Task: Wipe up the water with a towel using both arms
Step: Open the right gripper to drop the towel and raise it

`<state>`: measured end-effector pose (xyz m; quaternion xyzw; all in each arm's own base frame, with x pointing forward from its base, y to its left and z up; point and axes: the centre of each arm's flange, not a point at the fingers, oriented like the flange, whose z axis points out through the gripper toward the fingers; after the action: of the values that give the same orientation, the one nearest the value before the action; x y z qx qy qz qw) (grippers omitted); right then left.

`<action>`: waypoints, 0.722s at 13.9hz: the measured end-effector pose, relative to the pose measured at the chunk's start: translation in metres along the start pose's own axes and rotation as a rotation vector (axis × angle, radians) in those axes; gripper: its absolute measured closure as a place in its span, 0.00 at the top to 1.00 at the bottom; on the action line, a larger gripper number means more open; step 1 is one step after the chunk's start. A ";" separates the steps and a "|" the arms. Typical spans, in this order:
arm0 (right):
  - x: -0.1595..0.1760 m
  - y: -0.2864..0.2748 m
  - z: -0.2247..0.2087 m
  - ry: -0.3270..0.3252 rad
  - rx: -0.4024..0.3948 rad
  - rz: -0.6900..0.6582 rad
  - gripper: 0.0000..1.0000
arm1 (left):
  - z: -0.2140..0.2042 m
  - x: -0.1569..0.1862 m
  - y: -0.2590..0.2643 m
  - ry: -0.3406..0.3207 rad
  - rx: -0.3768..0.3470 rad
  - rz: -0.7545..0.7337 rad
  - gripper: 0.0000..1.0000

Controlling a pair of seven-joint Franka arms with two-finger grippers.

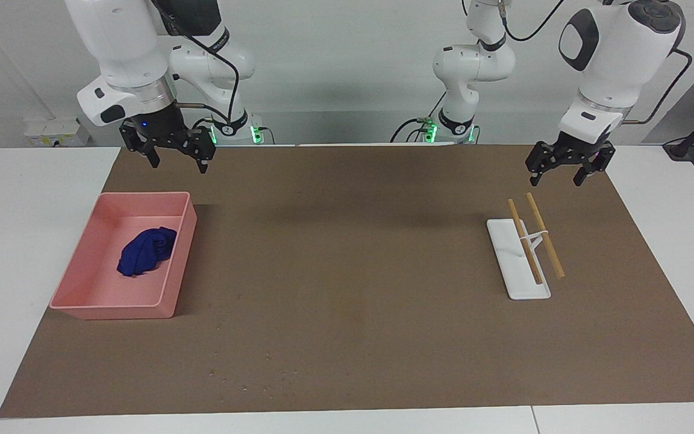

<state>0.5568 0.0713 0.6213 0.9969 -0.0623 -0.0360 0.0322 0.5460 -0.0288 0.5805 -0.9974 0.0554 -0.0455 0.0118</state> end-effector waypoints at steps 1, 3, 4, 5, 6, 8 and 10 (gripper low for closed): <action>-0.002 -0.001 0.004 -0.010 -0.002 -0.008 1.00 | 0.000 0.000 0.000 0.001 0.000 0.000 1.00; -0.005 -0.001 0.009 -0.022 -0.002 -0.038 1.00 | -0.002 0.000 0.000 0.003 0.000 0.000 1.00; -0.006 0.002 0.011 -0.027 -0.003 -0.043 1.00 | -0.002 0.000 0.000 0.004 0.000 0.000 1.00; -0.007 0.004 0.012 -0.029 -0.004 -0.045 1.00 | -0.002 0.000 0.000 0.004 0.000 0.000 1.00; -0.007 0.005 0.013 -0.031 -0.004 -0.046 1.00 | -0.002 0.000 0.000 0.004 0.000 0.000 1.00; -0.008 0.005 0.016 -0.031 0.002 -0.046 1.00 | -0.003 0.000 0.000 0.005 0.000 0.000 1.00; -0.010 0.005 0.020 -0.015 0.005 -0.046 1.00 | -0.003 0.000 0.000 0.006 0.000 0.000 1.00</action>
<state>0.5449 0.0666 0.6028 0.9978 -0.0396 -0.0443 0.0286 0.5457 -0.0287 0.5835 -0.9972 0.0553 -0.0483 0.0117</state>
